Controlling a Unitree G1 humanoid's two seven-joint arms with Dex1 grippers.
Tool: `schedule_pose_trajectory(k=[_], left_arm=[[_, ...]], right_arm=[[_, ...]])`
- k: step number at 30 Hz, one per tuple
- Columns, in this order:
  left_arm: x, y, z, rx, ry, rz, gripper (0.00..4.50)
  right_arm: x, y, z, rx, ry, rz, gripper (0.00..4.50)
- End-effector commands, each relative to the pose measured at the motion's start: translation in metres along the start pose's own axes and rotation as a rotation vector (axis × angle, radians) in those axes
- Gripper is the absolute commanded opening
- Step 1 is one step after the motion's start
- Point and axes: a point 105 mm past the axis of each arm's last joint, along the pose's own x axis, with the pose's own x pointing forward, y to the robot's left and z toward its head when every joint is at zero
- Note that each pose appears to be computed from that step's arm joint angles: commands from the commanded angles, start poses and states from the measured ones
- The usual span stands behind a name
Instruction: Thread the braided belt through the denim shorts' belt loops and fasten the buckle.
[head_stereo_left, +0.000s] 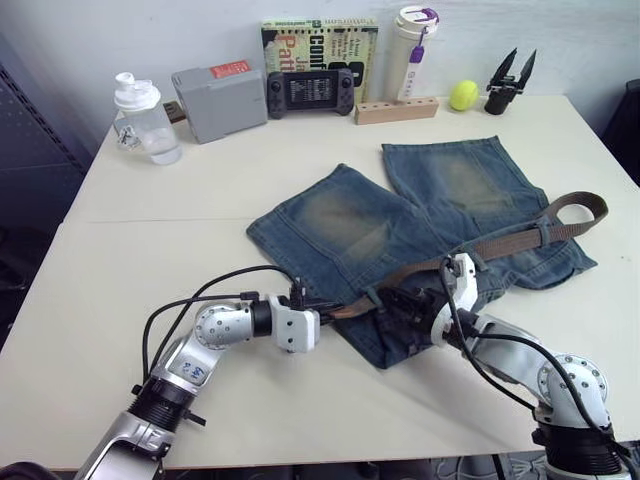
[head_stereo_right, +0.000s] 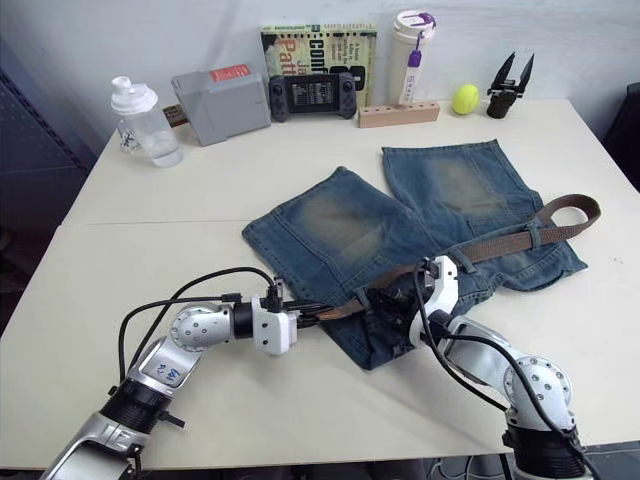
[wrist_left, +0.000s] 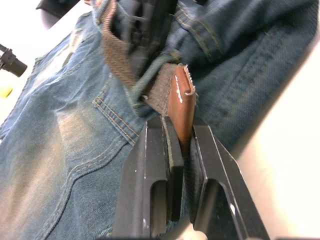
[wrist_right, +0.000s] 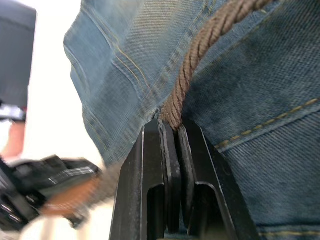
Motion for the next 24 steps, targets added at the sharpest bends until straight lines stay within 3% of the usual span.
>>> schedule_pose_trajectory(k=[1, 4, 8, 12, 15, 22, 24], left_arm=[[-0.004, 0.004, 0.002, 0.052, -0.005, 0.008, 0.00], [-0.008, 0.006, 0.002, 0.048, -0.007, 0.024, 0.00], [-0.013, 0.006, 0.003, 0.042, -0.010, 0.032, 0.00], [-0.017, 0.004, 0.004, 0.041, -0.015, 0.038, 0.00], [-0.020, 0.003, 0.004, 0.043, -0.013, 0.038, 0.00], [-0.022, 0.001, 0.006, 0.042, -0.009, 0.053, 0.00], [-0.024, 0.002, 0.006, 0.045, -0.007, 0.059, 0.00]], right_arm=[[-0.015, 0.014, 0.029, 0.044, -0.108, 0.051, 1.06], [-0.029, 0.019, 0.038, -0.026, -0.114, 0.091, 2.55], [-0.046, 0.024, 0.035, -0.320, -0.031, 0.103, 4.39], [-0.061, 0.031, 0.026, -0.615, 0.039, 0.177, 4.47], [-0.064, 0.025, 0.027, -0.698, 0.046, 0.173, 3.49], [-0.057, -0.038, 0.011, -0.884, 0.172, -0.074, 0.04], [-0.056, -0.052, 0.004, -0.886, 0.214, -0.119, 0.04]])
